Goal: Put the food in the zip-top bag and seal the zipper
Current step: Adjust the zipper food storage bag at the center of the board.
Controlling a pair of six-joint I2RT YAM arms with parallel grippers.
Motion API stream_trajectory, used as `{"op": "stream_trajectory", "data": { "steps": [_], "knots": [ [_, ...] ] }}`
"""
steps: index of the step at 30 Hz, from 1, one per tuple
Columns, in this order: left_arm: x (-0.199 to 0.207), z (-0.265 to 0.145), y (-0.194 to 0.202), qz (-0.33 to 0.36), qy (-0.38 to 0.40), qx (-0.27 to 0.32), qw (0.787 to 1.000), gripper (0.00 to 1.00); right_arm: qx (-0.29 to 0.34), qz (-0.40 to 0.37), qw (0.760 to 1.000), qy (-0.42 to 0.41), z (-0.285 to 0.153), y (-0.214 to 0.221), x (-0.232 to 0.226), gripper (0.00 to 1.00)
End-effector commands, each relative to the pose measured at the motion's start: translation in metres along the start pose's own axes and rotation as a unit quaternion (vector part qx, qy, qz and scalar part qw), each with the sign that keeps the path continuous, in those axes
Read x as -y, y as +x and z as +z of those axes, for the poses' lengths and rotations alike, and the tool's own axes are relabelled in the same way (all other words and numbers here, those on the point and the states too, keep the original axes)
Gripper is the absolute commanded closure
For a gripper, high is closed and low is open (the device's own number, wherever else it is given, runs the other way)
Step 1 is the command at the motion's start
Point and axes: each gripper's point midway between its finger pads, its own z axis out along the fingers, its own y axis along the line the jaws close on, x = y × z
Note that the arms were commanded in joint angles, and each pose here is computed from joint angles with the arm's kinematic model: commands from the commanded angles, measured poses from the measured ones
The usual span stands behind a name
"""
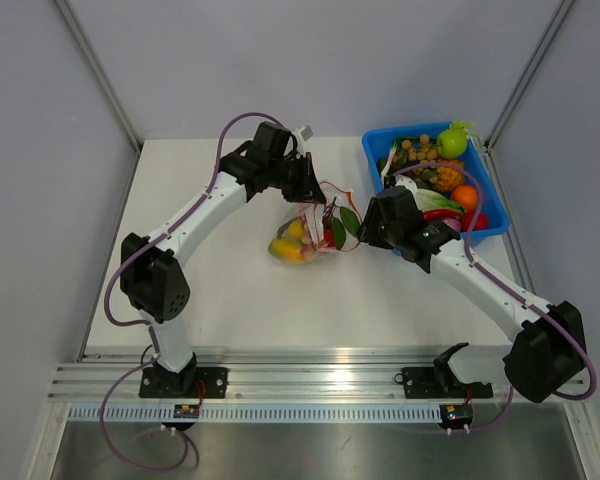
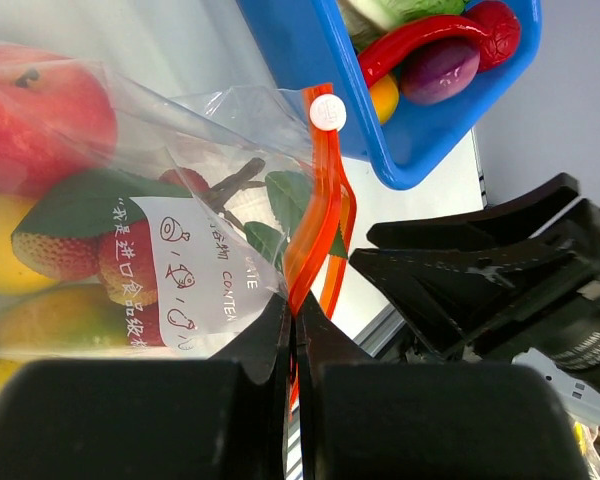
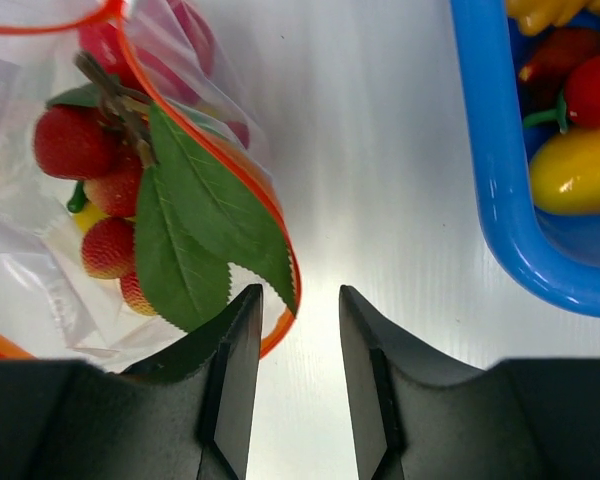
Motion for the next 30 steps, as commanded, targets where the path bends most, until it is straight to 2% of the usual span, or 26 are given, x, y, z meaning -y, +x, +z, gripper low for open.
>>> {"op": "stream_trajectory", "data": {
  "steps": [1, 10, 15, 18, 20, 26, 30],
  "knots": [
    [0.028, -0.021, -0.017, 0.026, 0.037, 0.038, 0.998, 1.0, 0.019, 0.019, 1.0, 0.008, 0.002, -0.003, 0.004, 0.56],
    [0.03, -0.025, -0.017, 0.03, 0.038, 0.042, 0.998, 1.0, 0.018, 0.019, 1.0, 0.015, 0.008, 0.001, 0.008, 0.56],
    [0.031, -0.027, -0.015, 0.033, 0.039, 0.041, 0.998, 1.0, 0.04, 0.022, 0.999, 0.0, 0.0, -0.013, 0.0, 0.56],
    [0.032, -0.026, -0.014, 0.032, 0.044, 0.04, 0.998, 1.0, 0.045, 0.012, 0.999, 0.009, 0.004, -0.02, 0.0, 0.48],
    [0.033, -0.027, -0.015, 0.031, 0.048, 0.04, 0.998, 1.0, 0.048, 0.006, 0.999, 0.016, 0.007, -0.026, -0.002, 0.48],
    [0.032, -0.028, -0.014, 0.034, 0.043, 0.04, 0.998, 1.0, 0.045, 0.002, 0.998, 0.047, 0.027, -0.025, 0.004, 0.51],
    [0.033, -0.03, -0.014, 0.036, 0.043, 0.041, 0.998, 1.0, 0.046, 0.002, 0.997, 0.059, 0.036, -0.024, 0.008, 0.58]
  ]
}}
